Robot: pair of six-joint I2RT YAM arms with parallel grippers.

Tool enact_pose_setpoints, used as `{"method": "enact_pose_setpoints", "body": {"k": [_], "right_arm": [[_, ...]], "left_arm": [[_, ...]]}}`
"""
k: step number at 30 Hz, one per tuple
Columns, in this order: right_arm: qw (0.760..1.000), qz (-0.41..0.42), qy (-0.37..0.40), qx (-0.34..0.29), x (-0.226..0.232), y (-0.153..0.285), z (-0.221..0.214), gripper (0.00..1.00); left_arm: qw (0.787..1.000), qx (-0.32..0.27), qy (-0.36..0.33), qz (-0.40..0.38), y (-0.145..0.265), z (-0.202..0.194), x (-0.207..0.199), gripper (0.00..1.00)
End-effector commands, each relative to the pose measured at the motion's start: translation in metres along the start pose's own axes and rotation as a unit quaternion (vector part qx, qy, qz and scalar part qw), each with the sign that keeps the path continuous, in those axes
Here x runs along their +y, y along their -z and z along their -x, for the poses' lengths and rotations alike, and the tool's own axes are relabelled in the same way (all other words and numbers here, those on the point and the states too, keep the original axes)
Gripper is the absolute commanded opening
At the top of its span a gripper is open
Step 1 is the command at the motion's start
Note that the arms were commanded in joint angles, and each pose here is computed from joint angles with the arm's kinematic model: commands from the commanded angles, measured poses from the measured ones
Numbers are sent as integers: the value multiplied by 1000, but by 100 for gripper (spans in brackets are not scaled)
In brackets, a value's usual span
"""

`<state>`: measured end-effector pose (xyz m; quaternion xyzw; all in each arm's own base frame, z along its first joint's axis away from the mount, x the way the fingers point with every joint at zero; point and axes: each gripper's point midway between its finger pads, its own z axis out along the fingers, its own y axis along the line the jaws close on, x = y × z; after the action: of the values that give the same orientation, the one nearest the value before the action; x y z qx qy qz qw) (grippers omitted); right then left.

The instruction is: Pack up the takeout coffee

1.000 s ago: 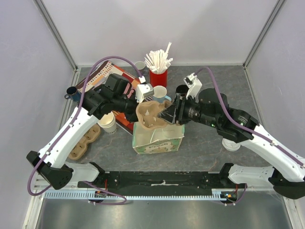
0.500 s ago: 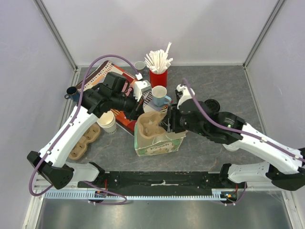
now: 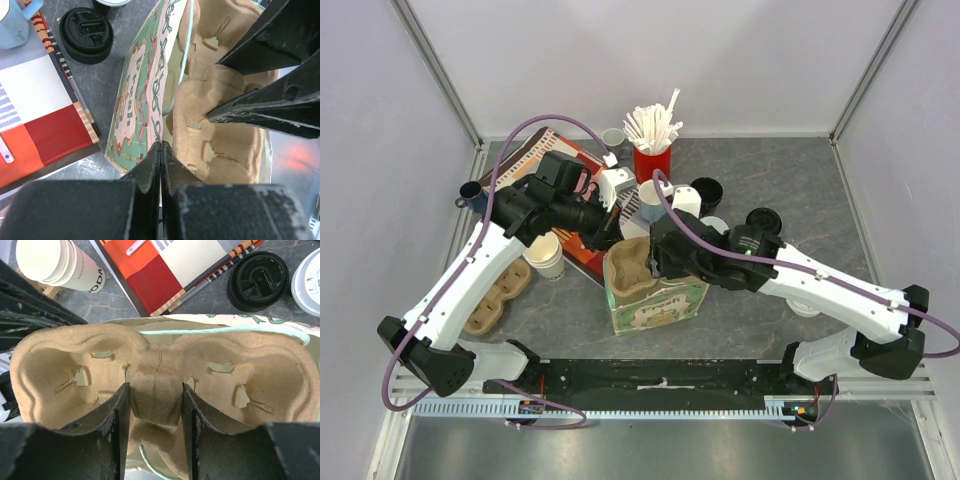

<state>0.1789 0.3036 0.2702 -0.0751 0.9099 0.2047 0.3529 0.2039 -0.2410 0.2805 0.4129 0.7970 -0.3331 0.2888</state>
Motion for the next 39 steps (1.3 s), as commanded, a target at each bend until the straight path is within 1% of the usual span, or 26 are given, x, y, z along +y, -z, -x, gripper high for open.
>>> {"method": "enact_pose_setpoints", "body": {"k": [1, 3, 5, 7, 10, 13, 16, 18, 21, 24, 26, 27, 29, 32, 34, 36, 38, 39], "right_arm": [[997, -26, 54, 43, -5, -13, -22, 0], [996, -43, 58, 52, -14, -14, -28, 0], [995, -47, 62, 61, -21, -13, -35, 0], [994, -41, 71, 73, -26, -11, -45, 0], [993, -21, 82, 87, -29, -5, -57, 0], [991, -20, 93, 94, -32, -4, -62, 0], [991, -23, 94, 88, -28, -12, -59, 0], [992, -8, 96, 78, -10, -25, -53, 0], [992, -4, 102, 70, 9, -39, -43, 0], [994, -12, 95, 54, 13, -40, -30, 0], [993, -35, 95, 51, 2, -34, -28, 0], [995, -41, 81, 47, -3, -27, -25, 0], [995, -56, 68, 51, -15, -16, -28, 0], [997, -59, 30, 48, -27, -2, -32, 0], [997, -66, 19, 48, -35, -1, -38, 0], [996, -69, 29, 48, -36, -8, -42, 0], [997, -41, 52, 35, -21, -20, -36, 0], [997, -31, 62, 37, -14, -27, -36, 0]], "left_arm": [[999, -35, -27, -22, 3, 17, -10, 2], [999, -35, -28, -19, 4, 16, -10, 2], [999, -32, -33, 3, 4, 14, -2, 2], [999, -31, -36, 26, 6, 14, 9, 2], [998, -36, -42, 38, 8, 17, 15, 2], [997, -37, -43, 49, 9, 18, 19, 2], [998, -45, -39, 11, 11, 20, 2, 2], [998, -47, -28, -11, 12, 17, -7, 2], [999, -44, -13, -19, 9, 11, -10, 2], [999, -41, -29, -17, 11, 6, -10, 2], [998, -40, -55, -1, 13, 5, -4, 2], [997, -33, -74, 18, 13, 2, 5, 2], [995, -26, -92, 36, 13, -1, 12, 2], [992, -20, -118, 46, 14, -3, 18, 2], [991, -21, -119, 50, 16, -1, 19, 2], [993, -29, -106, 42, 17, 6, 14, 2], [995, -36, -93, 25, 18, 11, 6, 2], [997, -37, -69, 5, 15, 11, 0, 2]]}}
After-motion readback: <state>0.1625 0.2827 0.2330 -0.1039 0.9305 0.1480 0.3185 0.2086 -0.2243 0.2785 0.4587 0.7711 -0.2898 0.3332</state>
